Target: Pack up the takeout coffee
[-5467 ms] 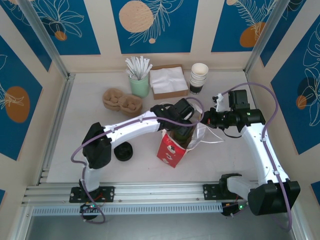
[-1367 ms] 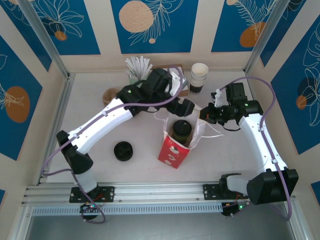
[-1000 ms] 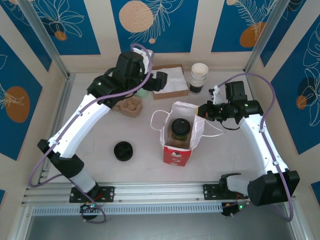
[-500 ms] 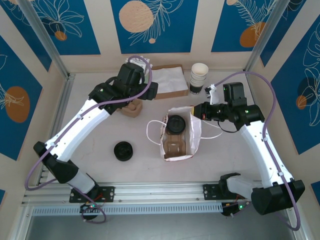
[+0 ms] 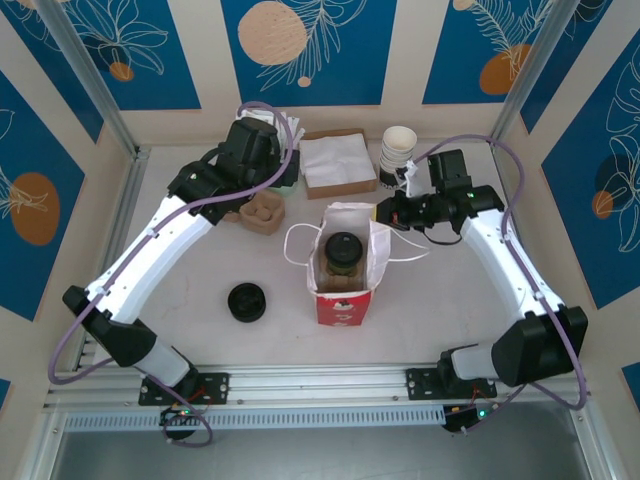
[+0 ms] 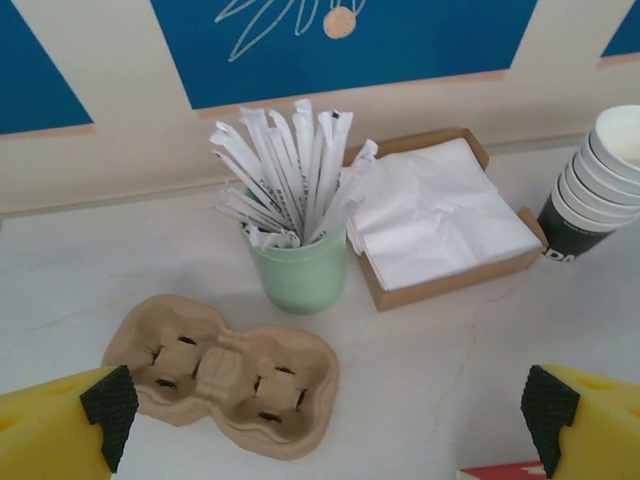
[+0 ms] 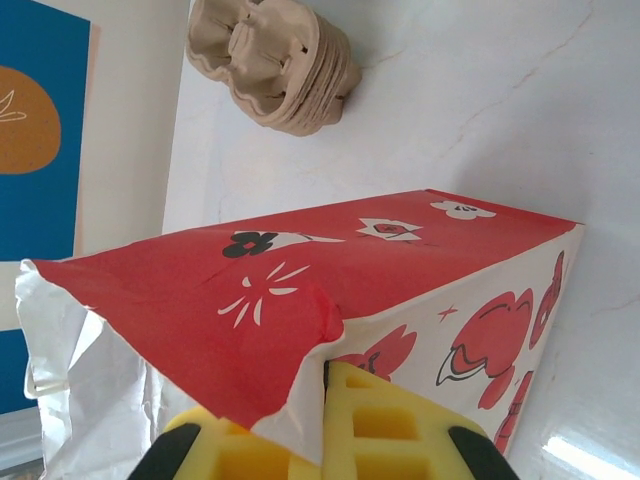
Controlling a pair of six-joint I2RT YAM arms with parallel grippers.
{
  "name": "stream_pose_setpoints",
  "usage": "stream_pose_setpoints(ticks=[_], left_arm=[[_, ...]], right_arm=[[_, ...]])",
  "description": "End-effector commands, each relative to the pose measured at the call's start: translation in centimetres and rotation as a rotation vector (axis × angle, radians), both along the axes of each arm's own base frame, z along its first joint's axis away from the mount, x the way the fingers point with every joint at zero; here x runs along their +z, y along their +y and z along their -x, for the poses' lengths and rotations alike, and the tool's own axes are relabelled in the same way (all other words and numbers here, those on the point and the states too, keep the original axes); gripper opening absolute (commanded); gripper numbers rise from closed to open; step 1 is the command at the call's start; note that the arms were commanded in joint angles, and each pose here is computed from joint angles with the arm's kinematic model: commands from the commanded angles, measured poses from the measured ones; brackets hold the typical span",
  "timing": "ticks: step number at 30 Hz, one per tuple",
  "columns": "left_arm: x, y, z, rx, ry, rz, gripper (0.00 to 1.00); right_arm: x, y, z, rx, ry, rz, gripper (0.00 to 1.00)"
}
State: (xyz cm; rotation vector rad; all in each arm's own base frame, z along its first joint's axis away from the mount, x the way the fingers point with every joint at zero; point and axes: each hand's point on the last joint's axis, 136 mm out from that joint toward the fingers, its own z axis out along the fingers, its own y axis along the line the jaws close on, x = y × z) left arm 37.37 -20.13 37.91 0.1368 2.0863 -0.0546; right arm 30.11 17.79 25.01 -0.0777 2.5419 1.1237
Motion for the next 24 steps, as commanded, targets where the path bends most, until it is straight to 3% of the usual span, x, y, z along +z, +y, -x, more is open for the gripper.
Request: stream_pose_setpoints(ticks=[1, 6, 14, 24], left_arm=[[1.4, 2.1, 0.0, 0.065, -0.036, -0.026, 0.99], [1.8, 3.2, -1.0, 0.128, -0.059, -0.007, 0.99], [3.0, 3.5, -2.8, 0.188, -0.106, 0.000, 0.99], [4.8, 2.5, -5.8, 0.140, -0.169, -0.050, 0.99]], right_arm=[[2.1, 1.1, 0.2, 0.053, -0.042, -0.060, 0.00], [2.3, 1.4, 0.3, 0.078, -0.049, -0.072, 0.02], [3.2, 1.3, 0.1, 0.064, -0.068, -0.078, 0.22], [5.5, -0.5, -1.3, -0.036, -0.117, -0.060, 0.42]])
